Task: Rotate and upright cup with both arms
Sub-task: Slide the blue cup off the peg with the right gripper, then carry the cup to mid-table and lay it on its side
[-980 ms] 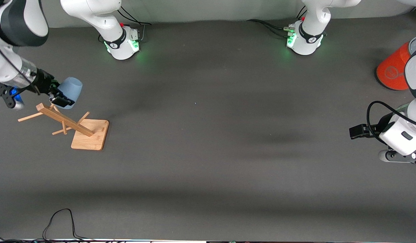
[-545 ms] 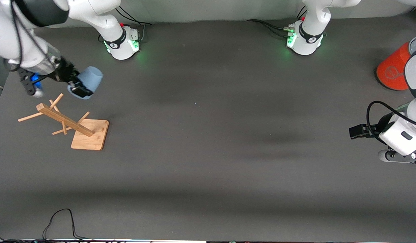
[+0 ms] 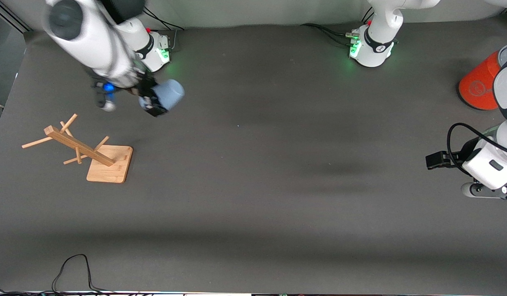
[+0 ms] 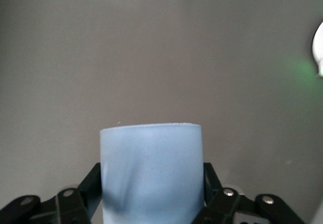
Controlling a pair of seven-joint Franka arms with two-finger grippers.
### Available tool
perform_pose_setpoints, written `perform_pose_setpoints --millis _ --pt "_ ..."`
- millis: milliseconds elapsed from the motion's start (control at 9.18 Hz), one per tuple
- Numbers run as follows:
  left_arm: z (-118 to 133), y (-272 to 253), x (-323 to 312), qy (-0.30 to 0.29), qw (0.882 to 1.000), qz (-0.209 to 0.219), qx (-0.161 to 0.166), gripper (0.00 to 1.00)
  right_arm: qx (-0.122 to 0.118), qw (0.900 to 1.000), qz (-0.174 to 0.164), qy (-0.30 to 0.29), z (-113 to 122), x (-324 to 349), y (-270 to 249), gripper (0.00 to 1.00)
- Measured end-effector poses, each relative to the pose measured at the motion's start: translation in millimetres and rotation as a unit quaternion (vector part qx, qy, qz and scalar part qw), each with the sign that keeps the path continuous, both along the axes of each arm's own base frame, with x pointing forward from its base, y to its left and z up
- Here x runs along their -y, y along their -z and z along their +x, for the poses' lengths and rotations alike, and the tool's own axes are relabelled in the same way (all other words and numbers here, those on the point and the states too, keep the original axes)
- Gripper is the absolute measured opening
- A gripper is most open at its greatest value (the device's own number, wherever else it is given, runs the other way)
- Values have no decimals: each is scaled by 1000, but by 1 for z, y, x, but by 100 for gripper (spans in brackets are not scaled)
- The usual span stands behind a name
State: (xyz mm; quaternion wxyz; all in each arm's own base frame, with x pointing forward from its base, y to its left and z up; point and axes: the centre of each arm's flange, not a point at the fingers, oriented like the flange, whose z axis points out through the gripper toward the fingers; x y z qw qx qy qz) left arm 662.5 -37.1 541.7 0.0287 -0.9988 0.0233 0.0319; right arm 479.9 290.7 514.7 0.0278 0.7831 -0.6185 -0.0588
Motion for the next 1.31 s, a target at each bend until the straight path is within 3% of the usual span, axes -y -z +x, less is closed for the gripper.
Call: perform_pose_setpoints --millis 436,653,871,1307 --pt "0 0 0 0 1000 0 0 100 10 993 -61 97 24 -164 93 81" --pt "0 0 1 1 1000 0 0 100 29 987 -68 143 25 -216 143 81" --pt "0 0 1 1 1000 0 0 100 44 983 -68 166 12 -251 191 81" --pt "0 0 1 1 1000 0 0 100 75 976 -102 176 -25 -297 307 81"
